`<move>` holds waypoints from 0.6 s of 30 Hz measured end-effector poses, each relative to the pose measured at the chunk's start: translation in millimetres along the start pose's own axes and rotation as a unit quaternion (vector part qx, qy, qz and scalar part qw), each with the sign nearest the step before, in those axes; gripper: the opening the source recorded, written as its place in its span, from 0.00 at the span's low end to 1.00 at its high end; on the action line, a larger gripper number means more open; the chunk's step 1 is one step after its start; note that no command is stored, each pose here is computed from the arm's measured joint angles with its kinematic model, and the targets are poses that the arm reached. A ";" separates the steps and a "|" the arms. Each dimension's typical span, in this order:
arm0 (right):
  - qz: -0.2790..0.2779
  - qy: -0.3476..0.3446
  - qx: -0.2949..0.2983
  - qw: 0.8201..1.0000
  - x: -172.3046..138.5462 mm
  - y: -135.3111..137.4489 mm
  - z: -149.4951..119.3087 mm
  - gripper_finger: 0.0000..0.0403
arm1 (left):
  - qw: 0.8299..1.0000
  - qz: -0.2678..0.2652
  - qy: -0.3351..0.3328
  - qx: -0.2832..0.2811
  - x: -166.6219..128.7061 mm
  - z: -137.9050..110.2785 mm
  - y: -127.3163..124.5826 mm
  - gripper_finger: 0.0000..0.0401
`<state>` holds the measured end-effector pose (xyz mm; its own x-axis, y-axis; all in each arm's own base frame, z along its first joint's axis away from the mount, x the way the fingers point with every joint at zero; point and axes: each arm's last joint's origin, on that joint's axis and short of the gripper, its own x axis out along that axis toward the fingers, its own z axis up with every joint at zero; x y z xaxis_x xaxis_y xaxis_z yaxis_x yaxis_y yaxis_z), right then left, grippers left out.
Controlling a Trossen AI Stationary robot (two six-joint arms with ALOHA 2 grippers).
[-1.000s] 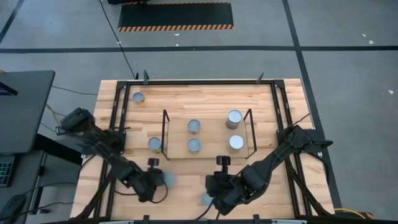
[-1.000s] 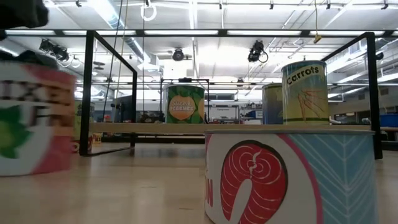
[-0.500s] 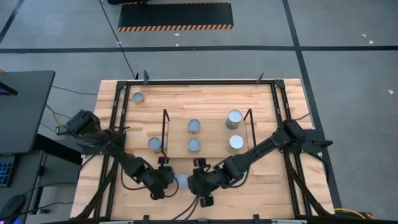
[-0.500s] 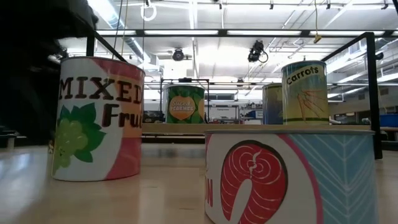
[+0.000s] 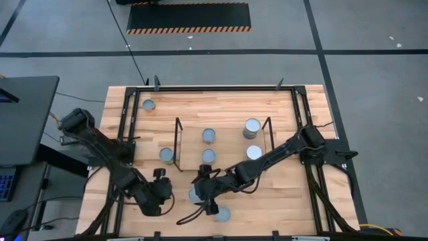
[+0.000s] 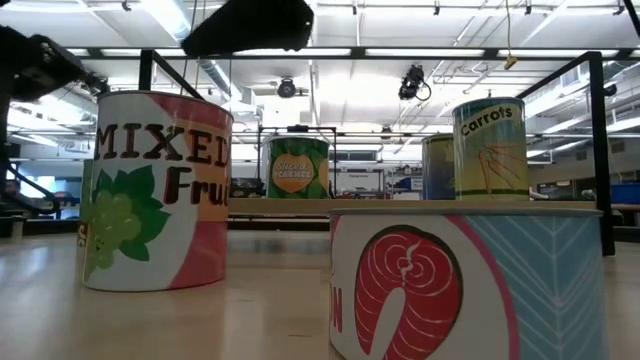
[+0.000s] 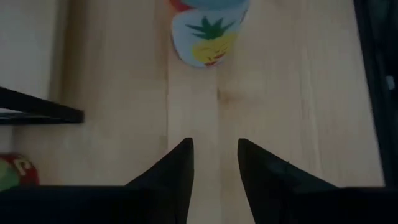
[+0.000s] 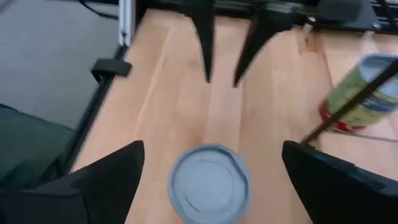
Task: Pick and place cans onto a shelf
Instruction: Put the canned mixed fruits on the shelf
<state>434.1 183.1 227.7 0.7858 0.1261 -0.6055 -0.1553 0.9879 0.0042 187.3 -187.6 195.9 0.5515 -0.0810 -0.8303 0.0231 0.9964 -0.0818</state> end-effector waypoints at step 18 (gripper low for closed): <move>0.006 0.037 0.011 0.999 36.0 -5.6 -25.5 0.98 | 0.999 0.020 -0.019 0.021 -5.9 5.8 9.0 0.32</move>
<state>448.1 179.9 185.6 0.7375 0.1327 -0.6622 -0.1511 0.9881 0.0298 189.1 -178.0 203.2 0.5847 -0.0417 -0.8102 0.0355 0.9990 -0.0258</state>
